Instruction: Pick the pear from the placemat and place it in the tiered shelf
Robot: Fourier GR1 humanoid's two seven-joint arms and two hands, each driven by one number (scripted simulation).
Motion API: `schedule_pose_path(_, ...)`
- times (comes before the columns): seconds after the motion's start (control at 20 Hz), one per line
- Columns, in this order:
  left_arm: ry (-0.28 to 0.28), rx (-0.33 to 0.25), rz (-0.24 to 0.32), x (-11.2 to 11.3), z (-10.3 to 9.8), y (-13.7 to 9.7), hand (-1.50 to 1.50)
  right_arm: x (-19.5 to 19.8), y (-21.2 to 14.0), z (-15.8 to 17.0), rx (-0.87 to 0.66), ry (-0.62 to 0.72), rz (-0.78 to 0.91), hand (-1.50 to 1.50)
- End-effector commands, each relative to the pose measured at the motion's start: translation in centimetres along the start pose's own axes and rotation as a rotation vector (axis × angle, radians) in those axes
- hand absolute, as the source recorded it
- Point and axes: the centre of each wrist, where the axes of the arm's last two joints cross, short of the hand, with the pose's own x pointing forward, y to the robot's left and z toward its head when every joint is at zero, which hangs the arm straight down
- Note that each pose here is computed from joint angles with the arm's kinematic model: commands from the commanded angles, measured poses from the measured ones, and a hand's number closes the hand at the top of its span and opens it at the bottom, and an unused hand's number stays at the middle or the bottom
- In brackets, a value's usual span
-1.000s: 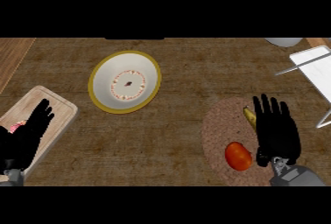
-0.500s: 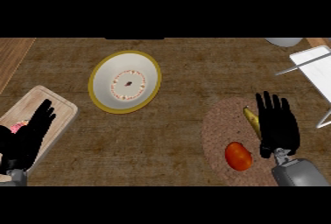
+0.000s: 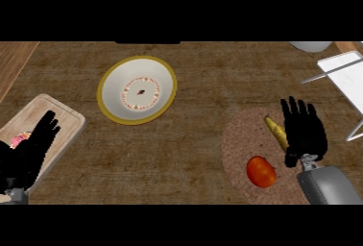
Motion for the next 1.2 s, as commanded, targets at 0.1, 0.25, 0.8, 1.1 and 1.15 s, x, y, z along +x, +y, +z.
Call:
schedule_pose_path(0.1, -0.005, 0.011, -0.008, 0.3, 0.4, 2.3, 0.00, -0.2, 2.7, -0.8, 0.039, 0.000, -0.040, 1.50)
schedule_pose_path(0.25, -0.006, 0.007, 0.009, -0.6, -0.5, -0.1, 0.00, -0.5, 2.4, -1.2, 0.045, -0.034, 0.016, 1.50)
schedule_pose_path(0.8, -0.005, -0.004, 0.005, -2.0, 1.1, 0.6, 0.00, 0.2, -1.1, -2.9, -0.101, 0.041, -0.059, 1.50)
schedule_pose_path(1.1, -0.019, -0.010, -0.001, 0.1, -0.4, -0.4, 0.00, -0.4, -4.7, -6.7, 0.045, 0.583, -0.471, 1.50)
schedule_pose_path(1.15, -0.004, -0.042, 0.000, 0.5, -0.7, -0.2, 0.00, 0.1, -7.5, -7.7, 0.020, 0.610, -0.494, 1.50)
